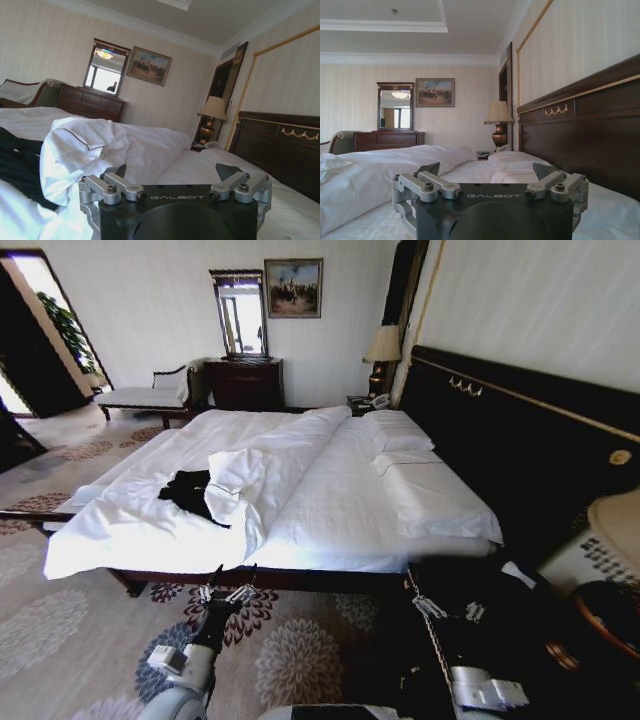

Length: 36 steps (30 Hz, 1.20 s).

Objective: Fold the clothes on the bed.

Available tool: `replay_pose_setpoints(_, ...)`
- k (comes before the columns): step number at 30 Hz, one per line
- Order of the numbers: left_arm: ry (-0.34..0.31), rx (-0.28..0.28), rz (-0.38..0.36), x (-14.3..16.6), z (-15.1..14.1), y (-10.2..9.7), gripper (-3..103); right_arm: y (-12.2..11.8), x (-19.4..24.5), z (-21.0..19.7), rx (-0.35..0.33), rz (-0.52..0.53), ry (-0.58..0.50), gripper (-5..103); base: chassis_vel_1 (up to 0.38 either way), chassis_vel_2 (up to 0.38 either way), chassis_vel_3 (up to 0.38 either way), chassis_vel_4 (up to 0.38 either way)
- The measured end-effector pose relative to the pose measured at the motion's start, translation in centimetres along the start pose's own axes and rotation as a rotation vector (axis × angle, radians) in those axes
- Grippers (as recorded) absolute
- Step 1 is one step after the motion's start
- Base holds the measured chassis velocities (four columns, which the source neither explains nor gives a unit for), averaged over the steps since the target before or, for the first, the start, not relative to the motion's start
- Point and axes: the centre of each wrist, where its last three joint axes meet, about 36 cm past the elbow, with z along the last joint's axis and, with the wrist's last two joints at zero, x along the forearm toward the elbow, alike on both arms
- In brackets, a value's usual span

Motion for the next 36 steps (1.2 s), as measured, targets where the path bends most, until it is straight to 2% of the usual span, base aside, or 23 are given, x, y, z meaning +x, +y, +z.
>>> replay_pose_setpoints(16, -0.025, -0.02, -0.005, 0.4, -0.4, 0.6, 100, 0.6, 0.6, -0.1, 0.014, 0.003, -0.014, 100, -0.259, 0.334, 0.262, -0.338)
replay_pose_setpoints(23, -0.027, -0.023, -0.012, 0.3, -0.5, 0.8, 100, 0.9, 0.9, -0.1, 0.018, -0.011, -0.025, 100, -0.002, 0.184, -0.015, -0.172)
replay_pose_setpoints(36, -0.048, -0.016, -0.014, 0.0, -0.6, 0.9, 100, 1.1, 0.8, 0.1, 0.015, -0.006, -0.027, 100, 0.045, 0.03, -0.036, -0.021)
